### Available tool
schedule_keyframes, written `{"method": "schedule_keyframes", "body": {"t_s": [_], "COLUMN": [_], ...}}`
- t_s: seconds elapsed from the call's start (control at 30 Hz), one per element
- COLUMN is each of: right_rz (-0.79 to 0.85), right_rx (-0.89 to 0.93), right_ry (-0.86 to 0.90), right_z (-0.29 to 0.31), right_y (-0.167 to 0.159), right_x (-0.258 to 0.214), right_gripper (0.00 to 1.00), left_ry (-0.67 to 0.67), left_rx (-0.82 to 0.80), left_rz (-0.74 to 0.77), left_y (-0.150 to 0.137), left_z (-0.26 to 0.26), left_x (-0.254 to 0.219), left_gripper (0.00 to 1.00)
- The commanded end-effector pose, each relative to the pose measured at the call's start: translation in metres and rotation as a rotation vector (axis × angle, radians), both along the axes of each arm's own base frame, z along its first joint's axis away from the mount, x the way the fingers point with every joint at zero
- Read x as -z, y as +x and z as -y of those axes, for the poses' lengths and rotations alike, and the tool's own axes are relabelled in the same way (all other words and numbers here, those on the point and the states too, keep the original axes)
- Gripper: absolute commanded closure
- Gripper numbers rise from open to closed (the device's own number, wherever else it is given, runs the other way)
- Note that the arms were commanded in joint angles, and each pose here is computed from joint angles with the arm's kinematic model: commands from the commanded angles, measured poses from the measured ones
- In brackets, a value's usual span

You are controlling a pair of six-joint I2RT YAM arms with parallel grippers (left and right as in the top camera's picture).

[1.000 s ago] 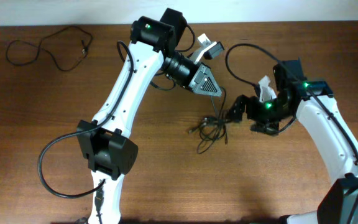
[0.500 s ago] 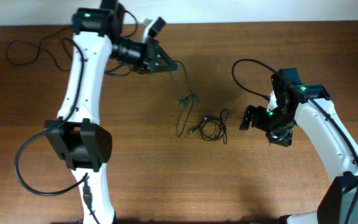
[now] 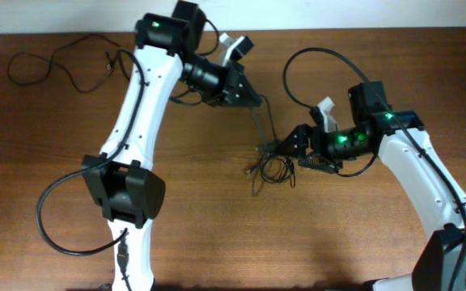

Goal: Untangle cables

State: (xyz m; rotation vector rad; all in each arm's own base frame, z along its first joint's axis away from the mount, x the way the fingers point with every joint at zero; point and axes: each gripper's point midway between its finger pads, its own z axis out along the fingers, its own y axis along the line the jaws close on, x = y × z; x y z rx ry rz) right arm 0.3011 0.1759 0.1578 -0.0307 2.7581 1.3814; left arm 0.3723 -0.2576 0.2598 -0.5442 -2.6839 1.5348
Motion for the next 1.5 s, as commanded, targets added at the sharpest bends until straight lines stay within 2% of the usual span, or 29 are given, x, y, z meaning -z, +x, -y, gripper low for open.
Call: {"method": "schedule_keyframes", "body": {"t_s": [0.0,0.1,0.23,0.43,0.6,0.7,0.83,0.97,1.03,1.1,1.47], "right_rz": [0.025,-0.054,-0.032,0.006,-0.043,-0.054,-0.092,-0.045,-0.006,0.03,0.042], "right_rx": [-0.024,0.116,0.143,0.121,0.274,0.277,0.24,0.119,0.05,0.009,-0.026], "right_ry": [-0.022,-0.194,-0.217,-0.224,-0.448,-0.463,-0.371,-0.083,0.139,0.261,0.316], "right_z": [-0.011,0.006,0.006,-0.004,0.031,0.035,0.022,0.004,-0.001,-0.002,-0.018], "right_y": [0.001,0.009,0.017,0.019,0.023,0.021,0.014,0.014,0.013,0.01,0.011], "right_x": [0.003,0.025,0.027,0.026,0.051,0.054,0.047,0.012,-0.02,-0.039,-0.05], "right_gripper": [0.01,0.01,0.01,0.01,0.01,0.01,0.01,0.01,0.01,0.01,0.01], "left_ry": [-0.061,-0.174,-0.28,-0.302,-0.376,-0.375,-0.304,-0.268,-0.268,-0.269,-0.252], "left_rx": [-0.039,-0.025,-0.015,-0.016,-0.033,-0.058,-0.107,-0.142,-0.141,-0.142,-0.132], "left_rz": [-0.068,-0.102,-0.133,-0.153,-0.218,-0.235,-0.197,-0.205,-0.204,-0.203,-0.289], "left_y": [0.0,-0.004,-0.005,-0.006,-0.007,-0.004,0.008,0.012,0.012,0.013,0.008], "left_z": [0.005,0.009,0.011,0.011,0.003,-0.005,-0.023,-0.035,-0.035,-0.034,-0.006], "left_x": [-0.017,-0.036,-0.054,-0.058,-0.072,-0.072,-0.059,-0.053,-0.053,-0.053,-0.054], "left_gripper": [1.0,1.0,1.0,1.0,1.0,1.0,1.0,1.0,1.0,1.0,1.0]}}
